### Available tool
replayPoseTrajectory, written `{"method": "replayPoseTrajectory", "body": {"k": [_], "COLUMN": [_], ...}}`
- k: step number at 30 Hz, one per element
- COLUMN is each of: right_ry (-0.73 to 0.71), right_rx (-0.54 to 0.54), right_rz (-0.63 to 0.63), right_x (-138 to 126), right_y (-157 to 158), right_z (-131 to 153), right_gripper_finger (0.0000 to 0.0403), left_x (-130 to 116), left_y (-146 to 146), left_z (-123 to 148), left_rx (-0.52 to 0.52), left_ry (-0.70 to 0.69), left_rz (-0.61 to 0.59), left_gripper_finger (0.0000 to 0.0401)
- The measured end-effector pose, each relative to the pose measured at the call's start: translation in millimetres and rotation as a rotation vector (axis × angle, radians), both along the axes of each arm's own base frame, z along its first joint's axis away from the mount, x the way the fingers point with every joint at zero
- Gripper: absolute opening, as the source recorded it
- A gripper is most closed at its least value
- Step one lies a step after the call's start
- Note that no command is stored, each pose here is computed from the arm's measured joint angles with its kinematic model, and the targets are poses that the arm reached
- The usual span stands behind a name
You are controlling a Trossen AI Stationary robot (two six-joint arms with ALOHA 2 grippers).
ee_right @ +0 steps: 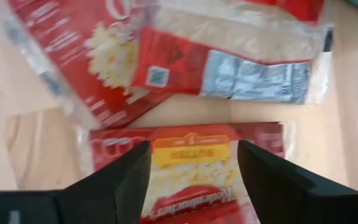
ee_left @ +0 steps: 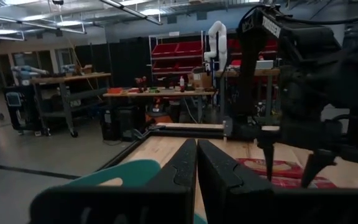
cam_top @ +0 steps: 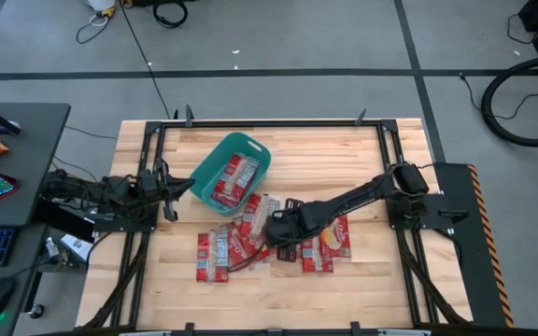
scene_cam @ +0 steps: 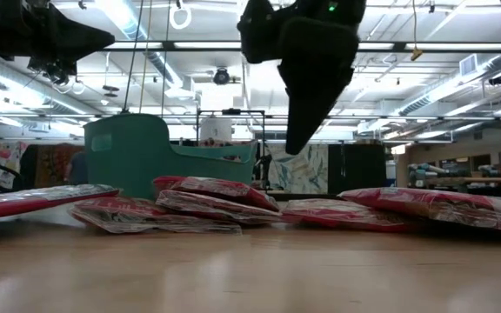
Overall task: Sort popcorn bags into baskets
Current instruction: Put the red popcorn bag into the blue bin
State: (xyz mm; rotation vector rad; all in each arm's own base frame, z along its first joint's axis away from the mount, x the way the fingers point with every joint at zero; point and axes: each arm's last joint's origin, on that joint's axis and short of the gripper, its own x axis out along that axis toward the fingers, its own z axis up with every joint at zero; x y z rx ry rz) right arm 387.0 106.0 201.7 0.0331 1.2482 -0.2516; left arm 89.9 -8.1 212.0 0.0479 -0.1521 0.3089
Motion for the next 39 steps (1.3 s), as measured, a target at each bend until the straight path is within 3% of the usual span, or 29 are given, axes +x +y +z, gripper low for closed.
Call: {"method": "replayPoseTrajectory", "body": {"k": [10, 21, 25, 31, 39], "right_ry": [0.001, 0.102, 0.118, 0.154, 0.279], "right_rx": [-0.043, -0.033, -0.034, -0.06, -0.092], "right_rz": [0.072, -0.068, -0.063, -0.078, -0.345], "right_x": [-9.1, -19.3, -15.1, 2.1, -0.5], "right_y": [34.7, 52.0, 53.9, 57.0, 52.5], "right_z": [-7.8, -33.1, -39.4, -27.2, -12.1], "right_gripper_finger": [0.0268, 0.0268, 0.0268, 0.0268, 0.0268], "left_x": [-0.6, -0.7, -1.1, -1.7, -1.8], "left_y": [0.1, 0.2, 0.3, 0.5, 0.5], "left_z": [2.9, 3.6, 5.0, 7.4, 7.8], "left_rx": [0.063, 0.069, 0.106, 0.128, 0.129], "left_ry": [-0.008, -0.013, -0.015, -0.032, -0.035], "left_rz": [0.013, 0.015, 0.024, 0.031, 0.032], "left_gripper_finger": [0.0018, 0.0018, 0.0018, 0.0018, 0.0018]}}
